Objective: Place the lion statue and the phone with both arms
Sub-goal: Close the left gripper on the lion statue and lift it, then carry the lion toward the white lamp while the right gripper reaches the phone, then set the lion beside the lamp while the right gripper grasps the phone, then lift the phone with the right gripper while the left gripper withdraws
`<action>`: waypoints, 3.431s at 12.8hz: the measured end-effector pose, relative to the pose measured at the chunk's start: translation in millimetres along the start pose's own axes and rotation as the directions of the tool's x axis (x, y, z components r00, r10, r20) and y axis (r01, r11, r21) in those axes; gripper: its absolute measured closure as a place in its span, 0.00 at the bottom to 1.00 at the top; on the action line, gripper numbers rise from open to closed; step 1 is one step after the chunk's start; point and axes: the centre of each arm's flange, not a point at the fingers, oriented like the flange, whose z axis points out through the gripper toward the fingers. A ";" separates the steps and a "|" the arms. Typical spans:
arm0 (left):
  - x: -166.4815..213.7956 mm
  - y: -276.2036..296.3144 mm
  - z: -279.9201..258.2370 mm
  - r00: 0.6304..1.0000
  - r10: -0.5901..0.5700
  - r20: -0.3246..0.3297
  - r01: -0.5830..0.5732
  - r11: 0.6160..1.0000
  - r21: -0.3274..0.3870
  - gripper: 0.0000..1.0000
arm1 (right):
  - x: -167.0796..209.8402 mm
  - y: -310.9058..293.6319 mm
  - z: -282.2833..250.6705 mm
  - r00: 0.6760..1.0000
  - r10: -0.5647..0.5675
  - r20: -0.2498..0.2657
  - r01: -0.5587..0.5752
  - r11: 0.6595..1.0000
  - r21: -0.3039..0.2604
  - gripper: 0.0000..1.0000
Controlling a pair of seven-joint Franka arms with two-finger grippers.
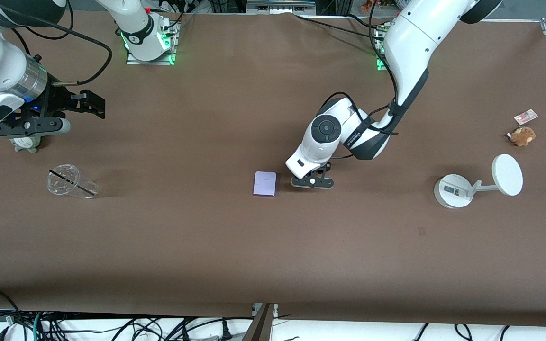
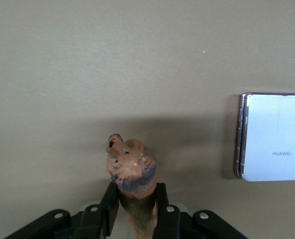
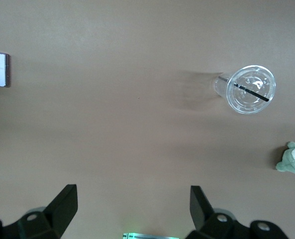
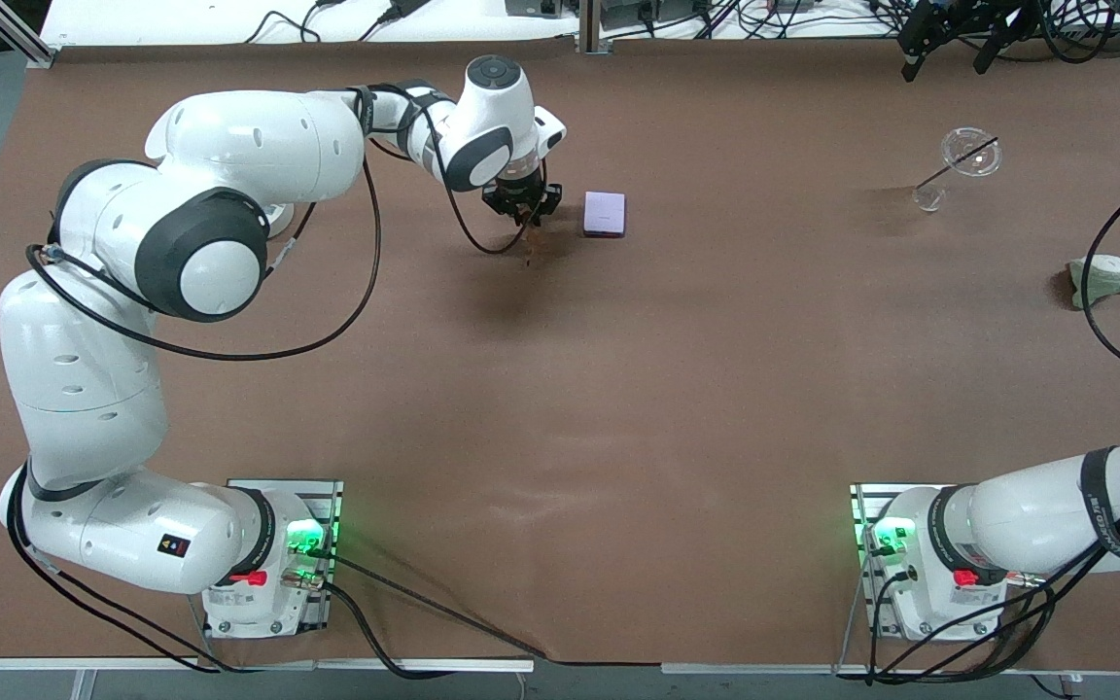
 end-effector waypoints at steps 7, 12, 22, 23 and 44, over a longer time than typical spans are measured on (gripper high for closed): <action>31.7 -132.2 -158.3 0.996 0.029 0.082 -0.041 0.987 0.153 0.65 | -0.7 -18.2 -0.5 1.000 -0.005 -0.002 0.005 1.000 0.010 0.00; 65.5 -297.5 -146.1 0.980 0.115 0.165 -0.132 0.987 0.097 0.65 | 11.1 -100.1 24.9 0.998 0.055 -0.016 -0.055 0.998 0.007 0.00; 47.1 -371.8 -66.1 0.976 0.214 0.050 -0.215 0.976 0.035 0.65 | 69.3 -253.7 167.7 0.984 0.119 -0.132 -0.110 0.991 0.076 0.00; 43.5 -369.1 -57.8 0.975 0.220 0.040 -0.222 0.975 0.032 0.65 | 73.7 -266.2 186.6 0.983 0.115 -0.144 -0.103 0.991 0.085 0.00; 44.5 -333.8 -172.6 0.962 0.272 0.024 -0.273 0.957 0.093 0.00 | 107.2 -378.6 378.0 0.979 0.023 -0.202 0.004 0.991 0.132 0.00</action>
